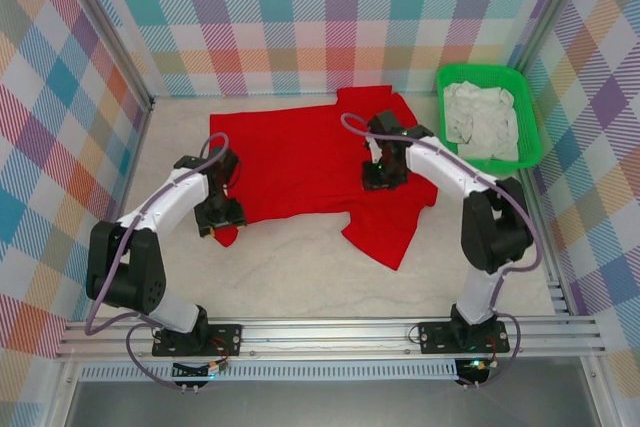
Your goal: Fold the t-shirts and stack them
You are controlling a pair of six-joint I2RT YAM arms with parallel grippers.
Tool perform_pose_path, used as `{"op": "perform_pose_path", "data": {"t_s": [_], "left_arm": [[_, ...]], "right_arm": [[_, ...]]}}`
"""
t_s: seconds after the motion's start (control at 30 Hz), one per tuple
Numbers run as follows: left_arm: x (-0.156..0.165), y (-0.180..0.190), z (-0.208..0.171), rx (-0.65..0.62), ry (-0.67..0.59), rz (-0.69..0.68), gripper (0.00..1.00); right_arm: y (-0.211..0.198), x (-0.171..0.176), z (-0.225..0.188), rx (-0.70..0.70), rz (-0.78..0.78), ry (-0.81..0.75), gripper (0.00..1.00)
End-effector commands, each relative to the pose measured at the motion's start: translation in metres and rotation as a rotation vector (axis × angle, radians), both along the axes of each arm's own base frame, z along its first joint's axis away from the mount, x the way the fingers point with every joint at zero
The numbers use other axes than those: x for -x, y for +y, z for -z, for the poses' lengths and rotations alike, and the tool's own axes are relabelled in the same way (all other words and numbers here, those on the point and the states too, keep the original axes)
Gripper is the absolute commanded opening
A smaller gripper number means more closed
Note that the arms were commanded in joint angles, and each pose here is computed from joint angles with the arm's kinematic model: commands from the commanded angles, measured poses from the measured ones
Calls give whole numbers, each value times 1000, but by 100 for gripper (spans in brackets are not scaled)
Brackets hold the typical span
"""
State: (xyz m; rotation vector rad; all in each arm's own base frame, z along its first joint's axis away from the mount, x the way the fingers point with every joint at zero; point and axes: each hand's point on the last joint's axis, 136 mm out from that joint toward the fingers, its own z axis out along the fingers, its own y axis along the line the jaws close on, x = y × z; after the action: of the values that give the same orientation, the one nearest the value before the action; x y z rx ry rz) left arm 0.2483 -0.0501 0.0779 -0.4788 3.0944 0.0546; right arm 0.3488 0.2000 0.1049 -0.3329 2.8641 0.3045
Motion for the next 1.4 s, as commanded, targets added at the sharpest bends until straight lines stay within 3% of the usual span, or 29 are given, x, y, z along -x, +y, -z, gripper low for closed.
{"op": "perform_pose_path", "data": {"t_s": [0.0, 0.33, 0.47, 0.57, 0.7, 0.87, 1.13, 1.3, 1.37], "left_arm": [[2, -10, 21, 42, 31, -32, 63], [-29, 8, 67, -85, 81, -89, 57], [-26, 11, 75, -93, 99, -90, 42], [-24, 14, 74, -106, 101, -83, 23], [-22, 18, 63, -115, 88, -74, 0], [-20, 24, 37, -132, 66, -47, 0], [-10, 32, -10, -160, 41, 4, 0], [2, 34, -21, -162, 72, 27, 0], [9, 35, -19, -163, 90, 28, 6]], "right_arm": [[5, 31, 22, 18, 33, 73, 32], [37, 70, 74, 48, 55, 183, 41], [30, 85, 93, 83, 63, 221, 42], [23, 94, 101, 97, 75, 237, 39], [11, 98, 98, 145, 78, 230, 26], [-2, 111, 101, 190, 59, 259, 0], [-13, 135, 71, 151, 6, 255, 0], [-19, 149, 51, 133, -28, 252, 0], [-18, 155, 50, 113, -38, 265, 0]]}}
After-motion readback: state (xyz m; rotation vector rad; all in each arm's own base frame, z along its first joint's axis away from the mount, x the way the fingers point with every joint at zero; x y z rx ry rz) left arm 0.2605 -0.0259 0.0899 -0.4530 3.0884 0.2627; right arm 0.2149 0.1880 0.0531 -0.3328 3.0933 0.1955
